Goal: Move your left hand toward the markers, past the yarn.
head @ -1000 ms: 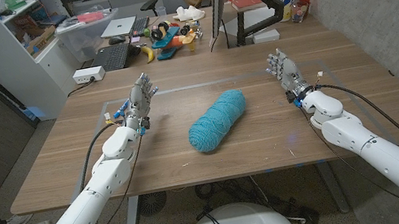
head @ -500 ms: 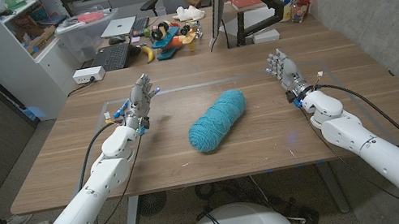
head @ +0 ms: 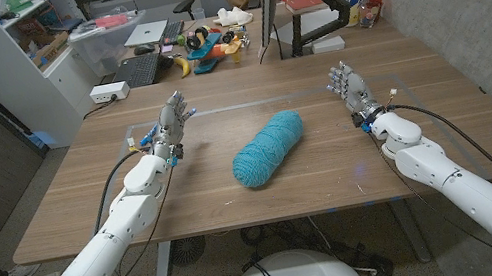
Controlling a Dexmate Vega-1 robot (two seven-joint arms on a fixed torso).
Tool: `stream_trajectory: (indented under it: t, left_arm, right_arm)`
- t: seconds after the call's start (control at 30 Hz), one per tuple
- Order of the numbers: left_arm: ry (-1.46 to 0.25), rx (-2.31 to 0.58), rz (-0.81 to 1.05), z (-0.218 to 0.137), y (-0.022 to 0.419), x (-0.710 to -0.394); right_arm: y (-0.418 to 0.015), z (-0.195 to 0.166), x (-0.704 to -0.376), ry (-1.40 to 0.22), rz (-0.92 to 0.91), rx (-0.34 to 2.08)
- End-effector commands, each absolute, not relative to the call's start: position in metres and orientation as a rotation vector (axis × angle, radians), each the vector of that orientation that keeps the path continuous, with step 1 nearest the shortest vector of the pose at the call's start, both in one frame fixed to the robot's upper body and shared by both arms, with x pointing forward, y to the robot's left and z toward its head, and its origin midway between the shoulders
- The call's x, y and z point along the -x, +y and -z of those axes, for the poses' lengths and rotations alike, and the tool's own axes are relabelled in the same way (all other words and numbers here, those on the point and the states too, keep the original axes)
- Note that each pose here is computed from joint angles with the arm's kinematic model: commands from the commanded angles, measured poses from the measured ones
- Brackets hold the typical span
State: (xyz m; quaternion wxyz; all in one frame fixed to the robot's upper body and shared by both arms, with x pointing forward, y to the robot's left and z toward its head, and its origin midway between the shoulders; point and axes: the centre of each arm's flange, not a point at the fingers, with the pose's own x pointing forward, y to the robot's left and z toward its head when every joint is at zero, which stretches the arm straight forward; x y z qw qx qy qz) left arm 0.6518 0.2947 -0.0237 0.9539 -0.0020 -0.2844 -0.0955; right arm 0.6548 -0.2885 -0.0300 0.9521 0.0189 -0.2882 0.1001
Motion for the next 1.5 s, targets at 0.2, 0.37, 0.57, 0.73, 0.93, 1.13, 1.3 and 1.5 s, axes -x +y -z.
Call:
stream_trajectory:
  t: [0.2, 0.37, 0.57, 0.73, 0.93, 1.13, 1.3, 1.5]
  left_arm:
    - [-0.559, -0.062, 0.150, 0.017, 0.302, -0.646]
    - [-0.547, -0.089, 0.135, 0.014, 0.305, -0.644]
    - [-0.523, -0.141, 0.112, 0.011, 0.309, -0.641]
    - [-0.500, -0.195, 0.084, 0.007, 0.314, -0.636]
    - [-0.484, -0.239, 0.056, 0.003, 0.319, -0.630]
    - [-0.473, -0.275, 0.035, -0.002, 0.323, -0.625]
    - [-0.470, -0.297, 0.016, -0.006, 0.327, -0.621]
    - [-0.466, -0.335, -0.019, -0.012, 0.331, -0.614]
  right_arm:
    - [-0.287, 0.032, -0.656, -0.582, -0.201, -0.034]
    - [-0.286, 0.032, -0.657, -0.583, -0.202, -0.035]
    - [-0.285, 0.031, -0.658, -0.584, -0.201, -0.034]
    - [-0.285, 0.030, -0.658, -0.585, -0.201, -0.034]
    - [-0.285, 0.030, -0.659, -0.586, -0.200, -0.033]
    - [-0.284, 0.029, -0.659, -0.588, -0.203, -0.035]
    - [-0.283, 0.028, -0.659, -0.590, -0.204, -0.032]
    - [-0.283, 0.028, -0.659, -0.593, -0.204, -0.029]
